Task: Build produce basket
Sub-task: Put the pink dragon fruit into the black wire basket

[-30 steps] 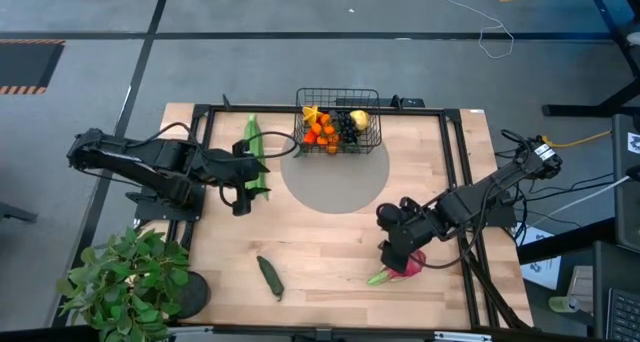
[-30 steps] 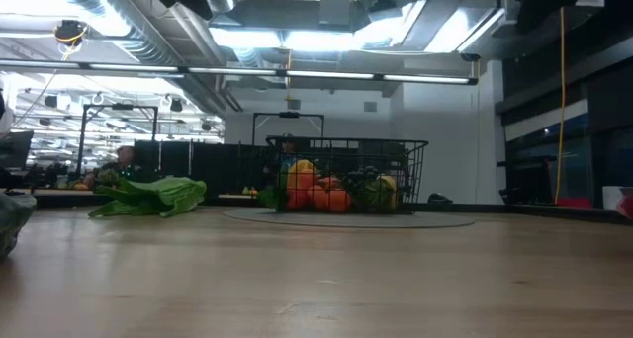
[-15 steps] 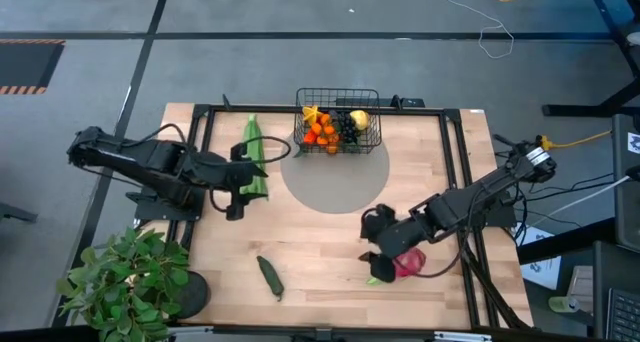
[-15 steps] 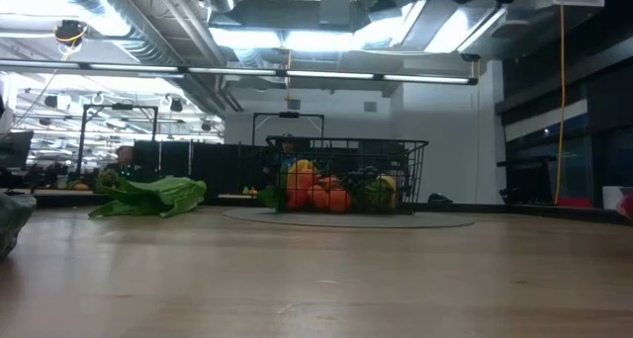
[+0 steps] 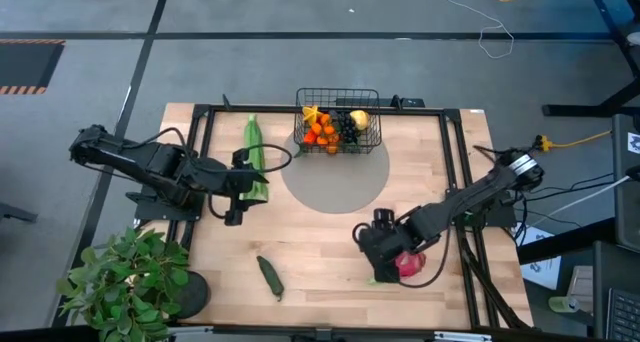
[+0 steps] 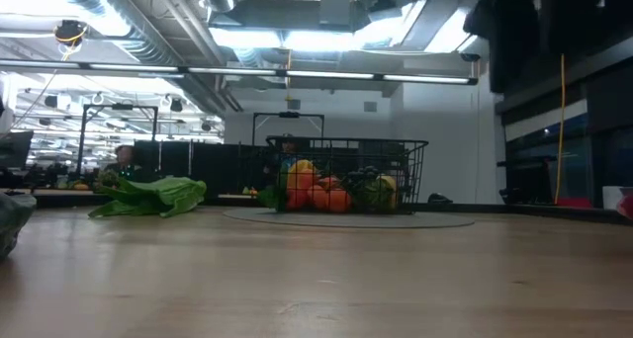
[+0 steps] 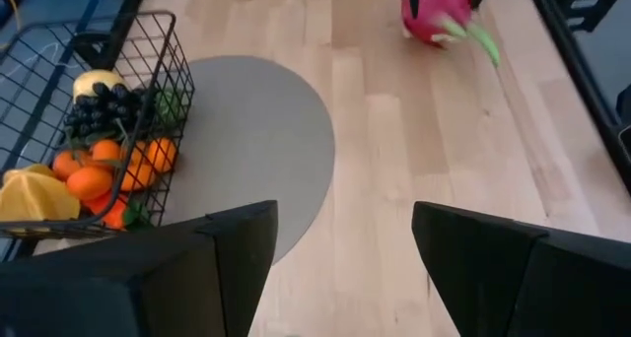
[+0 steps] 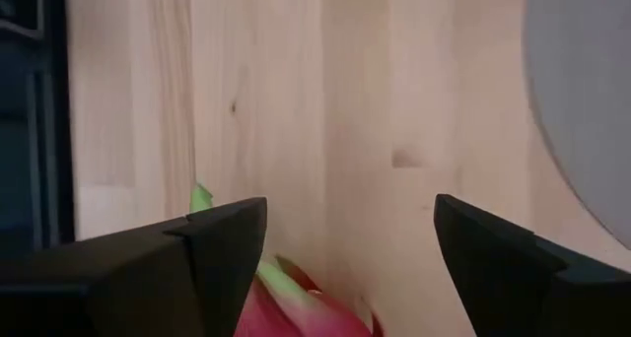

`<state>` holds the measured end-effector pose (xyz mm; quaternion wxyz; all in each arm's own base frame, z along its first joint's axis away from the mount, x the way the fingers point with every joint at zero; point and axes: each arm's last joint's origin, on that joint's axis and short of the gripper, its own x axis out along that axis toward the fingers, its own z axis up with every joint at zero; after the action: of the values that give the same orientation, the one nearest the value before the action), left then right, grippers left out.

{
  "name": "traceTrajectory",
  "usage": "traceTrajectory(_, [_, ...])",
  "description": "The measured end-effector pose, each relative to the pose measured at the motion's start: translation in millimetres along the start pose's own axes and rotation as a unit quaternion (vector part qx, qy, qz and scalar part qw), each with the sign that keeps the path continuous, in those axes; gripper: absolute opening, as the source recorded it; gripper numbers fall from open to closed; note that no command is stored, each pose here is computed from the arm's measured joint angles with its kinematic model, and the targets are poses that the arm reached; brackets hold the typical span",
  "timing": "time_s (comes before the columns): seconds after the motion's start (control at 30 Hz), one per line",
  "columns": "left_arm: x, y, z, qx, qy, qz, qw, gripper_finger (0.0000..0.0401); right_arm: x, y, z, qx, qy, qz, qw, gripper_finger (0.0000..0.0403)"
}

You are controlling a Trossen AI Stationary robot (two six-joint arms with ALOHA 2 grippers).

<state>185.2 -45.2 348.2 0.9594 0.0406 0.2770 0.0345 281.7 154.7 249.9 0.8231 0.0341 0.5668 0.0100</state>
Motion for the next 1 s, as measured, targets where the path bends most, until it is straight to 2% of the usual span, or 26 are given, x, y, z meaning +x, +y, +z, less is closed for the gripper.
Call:
traceTrajectory(0.17, [0,0,0,-0.001,-0.001,0.0,1.0,0.0226,25,5,-1,-0.007,0.047,0.01,0.999,0.0279])
traceTrajectory(0.4, [0,0,0,-0.001,-0.001,0.0,1.0,0.0226,45,13,-5,0.023,0.123,0.074,0.989,0.0279])
traceTrajectory(0.77, [0,0,0,-0.001,0.001,0.001,1.0,0.0226,63,23,-17,-0.02,0.167,0.06,0.984,0.0279])
traceTrajectory(1.0, [0,0,-2,0.001,0.008,0.001,1.0,0.0226,75,27,-21,0.004,0.188,0.05,0.981,0.0279])
